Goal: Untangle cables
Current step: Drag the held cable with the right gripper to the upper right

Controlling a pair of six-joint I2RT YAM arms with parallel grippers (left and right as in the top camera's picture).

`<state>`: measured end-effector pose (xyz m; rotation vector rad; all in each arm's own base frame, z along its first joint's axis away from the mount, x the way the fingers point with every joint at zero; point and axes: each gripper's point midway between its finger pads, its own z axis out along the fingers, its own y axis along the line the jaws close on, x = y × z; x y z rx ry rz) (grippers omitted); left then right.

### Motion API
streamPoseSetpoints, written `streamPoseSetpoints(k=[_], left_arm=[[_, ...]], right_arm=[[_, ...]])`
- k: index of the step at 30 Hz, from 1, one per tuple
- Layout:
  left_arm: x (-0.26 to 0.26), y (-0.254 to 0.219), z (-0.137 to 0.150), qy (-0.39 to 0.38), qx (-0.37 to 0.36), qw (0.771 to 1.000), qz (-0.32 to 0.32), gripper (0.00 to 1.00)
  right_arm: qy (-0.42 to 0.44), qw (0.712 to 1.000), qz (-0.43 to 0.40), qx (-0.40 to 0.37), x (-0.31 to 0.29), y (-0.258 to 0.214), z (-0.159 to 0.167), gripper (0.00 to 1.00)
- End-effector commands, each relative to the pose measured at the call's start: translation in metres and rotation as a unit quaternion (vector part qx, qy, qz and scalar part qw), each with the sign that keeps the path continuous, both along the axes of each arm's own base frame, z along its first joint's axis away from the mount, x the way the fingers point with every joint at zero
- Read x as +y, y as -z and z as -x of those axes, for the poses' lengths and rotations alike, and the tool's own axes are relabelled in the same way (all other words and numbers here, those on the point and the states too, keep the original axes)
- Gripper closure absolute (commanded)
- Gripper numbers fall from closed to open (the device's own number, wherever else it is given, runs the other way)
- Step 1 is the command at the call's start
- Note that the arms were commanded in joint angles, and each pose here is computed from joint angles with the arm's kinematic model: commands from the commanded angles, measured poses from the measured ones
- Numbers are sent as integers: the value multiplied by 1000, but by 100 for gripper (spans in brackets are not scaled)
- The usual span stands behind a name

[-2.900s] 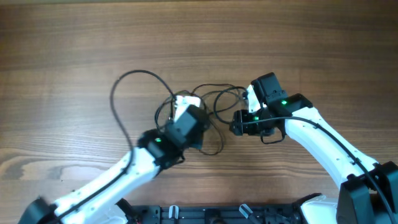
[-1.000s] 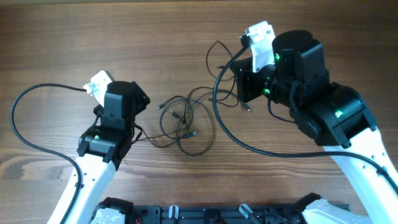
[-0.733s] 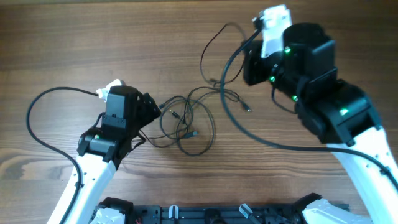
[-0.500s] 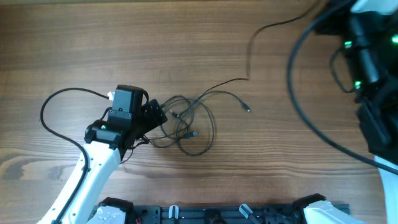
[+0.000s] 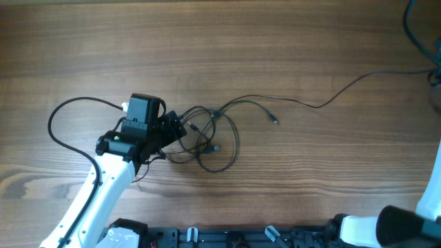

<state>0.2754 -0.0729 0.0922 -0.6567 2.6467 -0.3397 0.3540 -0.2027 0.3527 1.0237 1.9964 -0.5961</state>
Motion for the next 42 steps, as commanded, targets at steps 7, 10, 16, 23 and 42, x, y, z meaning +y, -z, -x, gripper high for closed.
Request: streamPoseSetpoints(k=[7, 10, 16, 23, 42], left_arm=[[-1, -2, -2, -2, -1, 1000, 7, 10], [-1, -2, -2, -2, -1, 1000, 7, 10], [-1, -1, -1, -2, 1, 1000, 6, 10], [-1, -1, -1, -2, 1, 1000, 6, 10], [-1, -1, 0, -1, 3, 1000, 5, 9]], right_arm=[[-93, 967, -197, 132, 48, 111, -19, 96], [-91, 963, -205, 149, 51, 115, -12, 63], [-239, 901, -328, 150, 118, 135, -20, 0], [-375, 789, -366, 321, 193, 255, 43, 0], [-344, 791, -387, 326, 208, 336, 74, 74]])
